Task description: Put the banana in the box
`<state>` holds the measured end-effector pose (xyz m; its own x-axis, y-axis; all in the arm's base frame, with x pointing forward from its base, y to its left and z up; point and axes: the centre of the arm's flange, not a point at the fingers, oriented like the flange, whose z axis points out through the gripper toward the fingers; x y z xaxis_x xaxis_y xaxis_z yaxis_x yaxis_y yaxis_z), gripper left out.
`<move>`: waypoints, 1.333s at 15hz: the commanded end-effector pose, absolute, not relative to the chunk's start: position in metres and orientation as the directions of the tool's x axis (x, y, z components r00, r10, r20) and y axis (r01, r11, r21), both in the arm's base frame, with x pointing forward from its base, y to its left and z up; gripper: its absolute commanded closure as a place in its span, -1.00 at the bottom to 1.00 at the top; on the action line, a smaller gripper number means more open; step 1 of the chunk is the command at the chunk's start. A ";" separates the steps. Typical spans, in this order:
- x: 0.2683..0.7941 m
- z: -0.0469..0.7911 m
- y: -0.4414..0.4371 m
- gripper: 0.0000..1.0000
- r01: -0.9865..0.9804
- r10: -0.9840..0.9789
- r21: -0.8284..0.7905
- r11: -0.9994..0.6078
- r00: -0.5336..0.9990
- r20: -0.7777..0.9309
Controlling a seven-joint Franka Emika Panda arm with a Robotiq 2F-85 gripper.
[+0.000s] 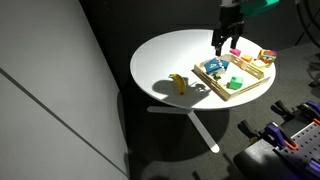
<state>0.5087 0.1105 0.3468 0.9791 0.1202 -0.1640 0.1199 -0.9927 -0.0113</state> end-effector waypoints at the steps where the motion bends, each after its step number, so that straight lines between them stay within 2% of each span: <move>1: 0.530 0.326 0.134 -1.00 0.068 0.065 0.019 -0.997 0.986 -0.154; 20: 0.601 0.215 0.196 -1.00 -0.029 -0.035 0.042 -0.999 0.989 -0.147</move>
